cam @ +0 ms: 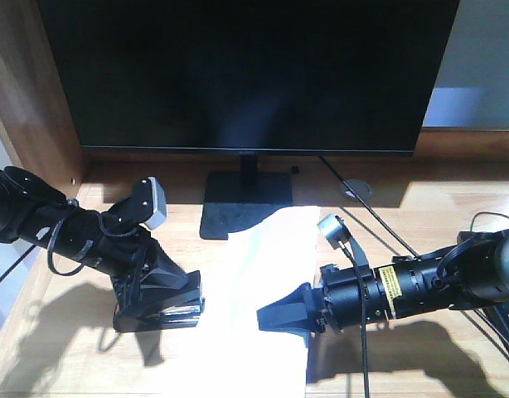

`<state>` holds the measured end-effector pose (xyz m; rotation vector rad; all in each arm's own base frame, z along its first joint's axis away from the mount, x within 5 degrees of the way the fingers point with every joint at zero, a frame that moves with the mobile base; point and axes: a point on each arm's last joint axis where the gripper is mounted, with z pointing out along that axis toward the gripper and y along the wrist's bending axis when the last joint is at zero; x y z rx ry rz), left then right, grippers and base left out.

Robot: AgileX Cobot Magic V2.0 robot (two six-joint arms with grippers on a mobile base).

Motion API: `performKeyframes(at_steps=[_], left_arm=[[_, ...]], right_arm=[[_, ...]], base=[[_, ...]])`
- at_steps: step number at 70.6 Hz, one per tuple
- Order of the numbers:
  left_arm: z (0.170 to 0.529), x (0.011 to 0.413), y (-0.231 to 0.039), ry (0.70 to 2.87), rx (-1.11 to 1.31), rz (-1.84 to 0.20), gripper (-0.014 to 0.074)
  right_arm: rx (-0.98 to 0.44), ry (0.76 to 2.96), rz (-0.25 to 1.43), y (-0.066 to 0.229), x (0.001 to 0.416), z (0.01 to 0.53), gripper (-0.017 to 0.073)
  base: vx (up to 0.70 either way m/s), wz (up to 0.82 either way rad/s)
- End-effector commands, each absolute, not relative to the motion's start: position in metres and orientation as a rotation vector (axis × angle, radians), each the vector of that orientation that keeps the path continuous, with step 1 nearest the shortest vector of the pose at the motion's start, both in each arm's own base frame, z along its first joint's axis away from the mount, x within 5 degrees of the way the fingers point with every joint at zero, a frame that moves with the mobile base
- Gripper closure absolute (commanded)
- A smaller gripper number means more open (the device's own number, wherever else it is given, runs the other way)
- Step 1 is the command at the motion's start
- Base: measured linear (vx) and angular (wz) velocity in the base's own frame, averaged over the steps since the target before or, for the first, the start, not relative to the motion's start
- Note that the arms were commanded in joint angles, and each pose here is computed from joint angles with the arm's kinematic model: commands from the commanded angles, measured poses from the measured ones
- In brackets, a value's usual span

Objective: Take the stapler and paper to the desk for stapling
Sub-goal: 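Lay the paper flat beside the stapler with the right gripper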

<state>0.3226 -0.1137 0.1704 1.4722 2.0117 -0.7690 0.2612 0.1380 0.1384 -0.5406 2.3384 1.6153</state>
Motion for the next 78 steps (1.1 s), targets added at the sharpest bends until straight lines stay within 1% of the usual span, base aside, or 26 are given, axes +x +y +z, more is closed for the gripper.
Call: performKeyframes(at_steps=[1,12,26,39,54,60,78], left_arm=[[0.192,0.324,-0.118,1.947,1.436,-0.788,0.06],[0.192,0.324,-0.118,1.947,1.436,-0.788,0.06],[0.192,0.324,-0.118,1.947,1.436,-0.787,0.06],[0.192,0.324,-0.118,1.947,1.436,-0.787,0.06],[0.192,0.324,-0.118,1.947,1.436,-0.788,0.06],[0.192,0.324,-0.118,1.947,1.436,-0.787,0.06],[0.192,0.324,-0.118,1.947,1.436,-0.787,0.06]], right_arm=[[-0.591,2.167,1.745,0.142,0.262,0.163,0.0562],[-0.571,2.185,1.762,0.142,0.263,0.156,0.0562],[-0.492,2.204,1.824,0.144,0.267,0.14,0.0562],[-0.478,2.205,1.875,0.15,0.277,0.135,0.0562],[-0.576,2.193,1.876,0.163,0.286,0.145,0.0562],[-0.591,2.185,1.87,0.162,0.285,0.149,0.0562],[-0.698,2.151,1.828,0.161,0.28,0.167,0.0562]], base=[[0.0,0.0],[0.0,0.0],[0.0,0.0],[0.0,0.0],[0.0,0.0],[0.0,0.0],[0.0,0.0]])
